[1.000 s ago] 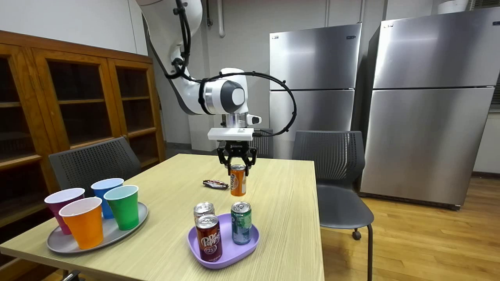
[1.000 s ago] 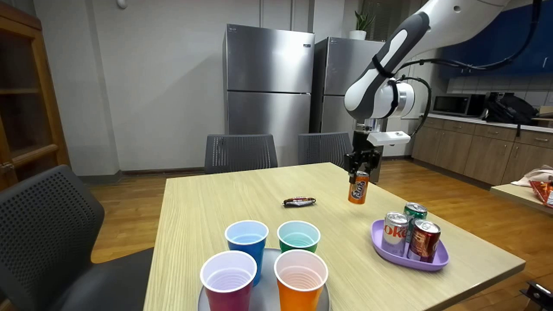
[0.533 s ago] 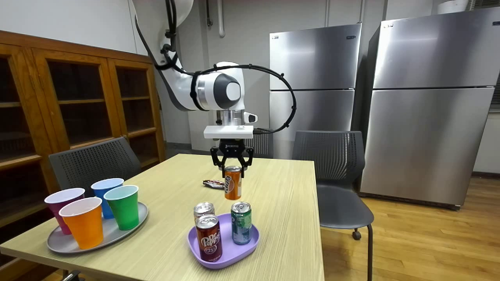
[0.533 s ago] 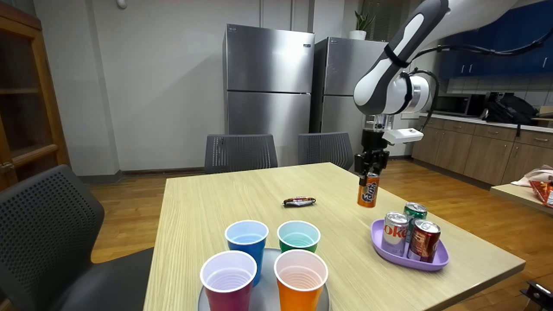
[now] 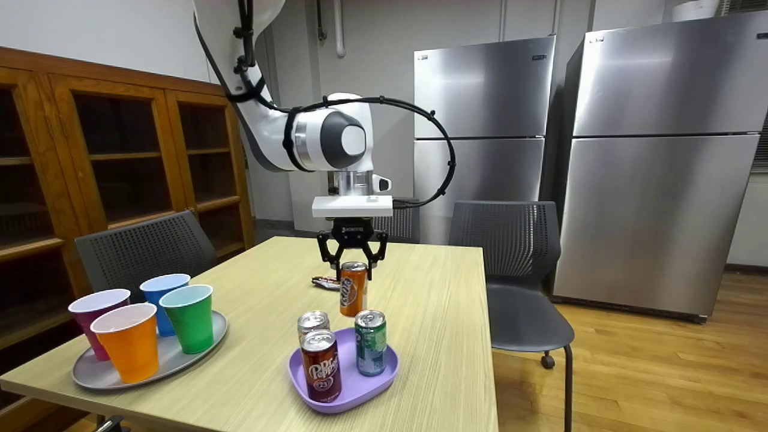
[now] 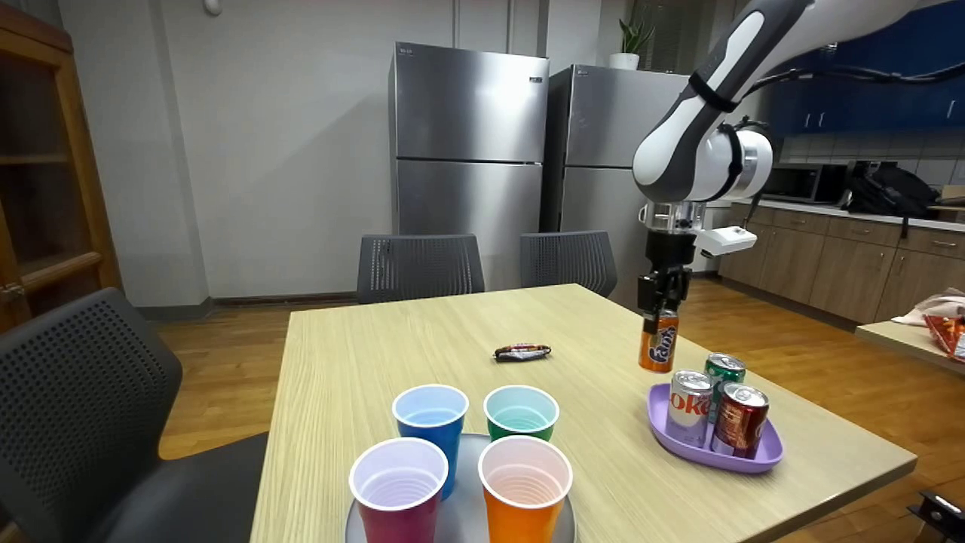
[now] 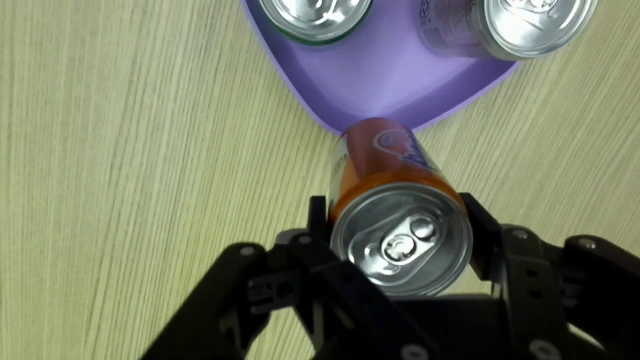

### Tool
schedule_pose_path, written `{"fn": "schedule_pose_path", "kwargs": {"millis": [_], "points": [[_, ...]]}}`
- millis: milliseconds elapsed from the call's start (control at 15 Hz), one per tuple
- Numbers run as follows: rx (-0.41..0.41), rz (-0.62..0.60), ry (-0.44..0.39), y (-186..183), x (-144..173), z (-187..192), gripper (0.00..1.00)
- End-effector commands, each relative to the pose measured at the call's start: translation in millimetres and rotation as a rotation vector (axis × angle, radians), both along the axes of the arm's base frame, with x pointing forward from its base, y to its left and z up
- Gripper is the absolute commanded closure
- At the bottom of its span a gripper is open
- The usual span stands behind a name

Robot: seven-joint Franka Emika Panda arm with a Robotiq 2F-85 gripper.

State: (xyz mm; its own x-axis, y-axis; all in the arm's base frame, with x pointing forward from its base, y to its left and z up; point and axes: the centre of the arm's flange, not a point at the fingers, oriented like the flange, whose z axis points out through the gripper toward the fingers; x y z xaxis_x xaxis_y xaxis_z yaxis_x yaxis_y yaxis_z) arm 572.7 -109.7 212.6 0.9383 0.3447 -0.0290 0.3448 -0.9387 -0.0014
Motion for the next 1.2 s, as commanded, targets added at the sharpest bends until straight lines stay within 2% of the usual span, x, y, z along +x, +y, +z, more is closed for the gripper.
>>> {"fn": "schedule_pose_path", "kwargs": {"millis": [0,400,1133], "points": [[0.014,0.065,-0.016,0,-26,15,0.61],[0.002,0.124,-0.011,2,-39,7,0.61],[-0.045,0.137,-0.034,7,-51,-20,0.61]]}}
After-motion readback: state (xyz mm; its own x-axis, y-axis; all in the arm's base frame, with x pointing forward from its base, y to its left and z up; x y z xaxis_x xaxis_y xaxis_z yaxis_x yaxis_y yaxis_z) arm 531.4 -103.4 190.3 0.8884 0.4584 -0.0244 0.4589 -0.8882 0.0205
